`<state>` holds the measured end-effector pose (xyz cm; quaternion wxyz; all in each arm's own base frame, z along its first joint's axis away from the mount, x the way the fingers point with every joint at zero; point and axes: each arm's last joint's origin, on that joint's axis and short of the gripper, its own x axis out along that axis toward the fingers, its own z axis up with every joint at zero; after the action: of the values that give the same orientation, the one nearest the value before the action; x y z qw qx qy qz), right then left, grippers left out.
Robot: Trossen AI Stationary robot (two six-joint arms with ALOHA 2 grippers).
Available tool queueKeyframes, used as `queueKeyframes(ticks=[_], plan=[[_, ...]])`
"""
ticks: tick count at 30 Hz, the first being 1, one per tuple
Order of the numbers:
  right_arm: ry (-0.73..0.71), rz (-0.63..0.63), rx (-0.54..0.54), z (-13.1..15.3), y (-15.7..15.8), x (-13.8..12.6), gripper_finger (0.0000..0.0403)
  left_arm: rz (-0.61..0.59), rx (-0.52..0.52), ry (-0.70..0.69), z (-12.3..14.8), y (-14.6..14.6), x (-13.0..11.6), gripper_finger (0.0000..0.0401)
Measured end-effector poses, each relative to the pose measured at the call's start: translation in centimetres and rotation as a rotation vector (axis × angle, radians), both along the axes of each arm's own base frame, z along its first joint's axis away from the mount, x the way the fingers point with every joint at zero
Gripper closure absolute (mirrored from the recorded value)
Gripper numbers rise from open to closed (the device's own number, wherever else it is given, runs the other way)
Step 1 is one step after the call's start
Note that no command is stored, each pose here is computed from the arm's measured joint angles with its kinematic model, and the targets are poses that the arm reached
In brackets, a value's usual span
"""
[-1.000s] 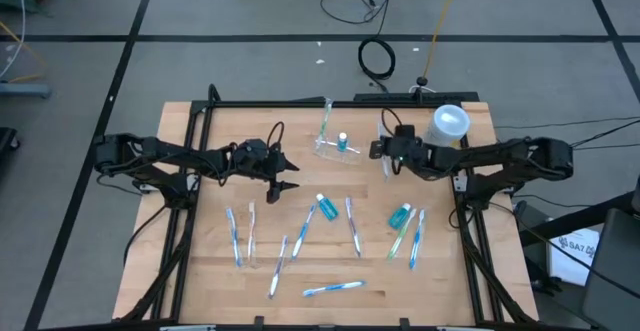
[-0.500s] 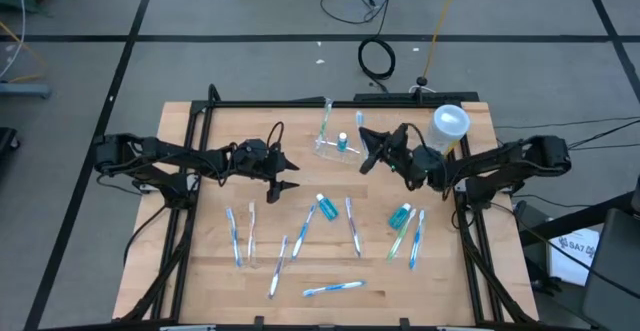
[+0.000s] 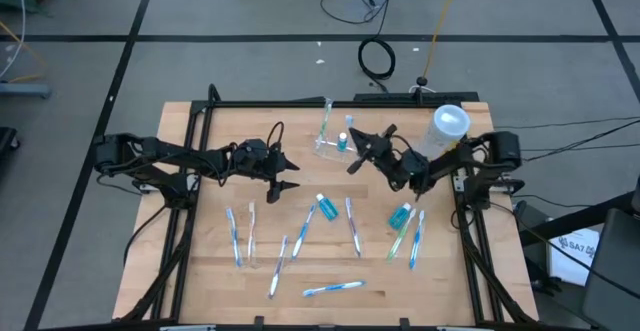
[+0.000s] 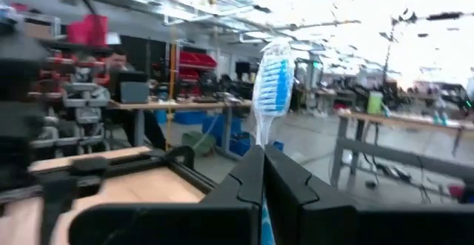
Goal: Pick & Place toothbrushing station
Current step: Put the blue toothbrush into the right section of the transparent organizer
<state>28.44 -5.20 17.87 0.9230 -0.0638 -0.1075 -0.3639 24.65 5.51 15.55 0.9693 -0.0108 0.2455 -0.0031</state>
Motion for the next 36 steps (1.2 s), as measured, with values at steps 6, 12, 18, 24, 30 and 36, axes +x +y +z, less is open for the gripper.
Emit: queueKeyframes(ticks=[6, 12, 18, 24, 30, 36], plan=[[0.019, -0.037, 0.068, -2.1, -1.6, 0.2, 0.0403, 0.000, 0.000, 0.000, 0.0, 0.0, 0.0, 0.0144], [0.076, -0.052, 0.049, -2.6, -1.8, 0.2, 0.0403, 0.000, 0.000, 0.001, 0.0, 0.0, 0.0, 0.0144], [0.050, -0.049, 0.019, -1.7, -1.5, 0.2, 0.0403, 0.001, -0.001, 0.002, 0.0, 0.0, 0.0, 0.0144], [0.015, -0.049, -0.046, 0.6, -0.9, -0.3, 0.0403, 0.001, -0.001, 0.003, 0.0, 0.0, 0.0, 0.0144], [0.058, -0.074, -0.110, 1.1, -0.9, -0.4, 0.0403, 0.001, -0.001, 0.003, 0.0, 0.0, 0.0, 0.0144], [0.137, -0.083, -0.043, -1.0, -1.9, 0.0, 0.0403, 0.001, 0.000, 0.002, 0.0, 0.0, 0.0, 0.0144]])
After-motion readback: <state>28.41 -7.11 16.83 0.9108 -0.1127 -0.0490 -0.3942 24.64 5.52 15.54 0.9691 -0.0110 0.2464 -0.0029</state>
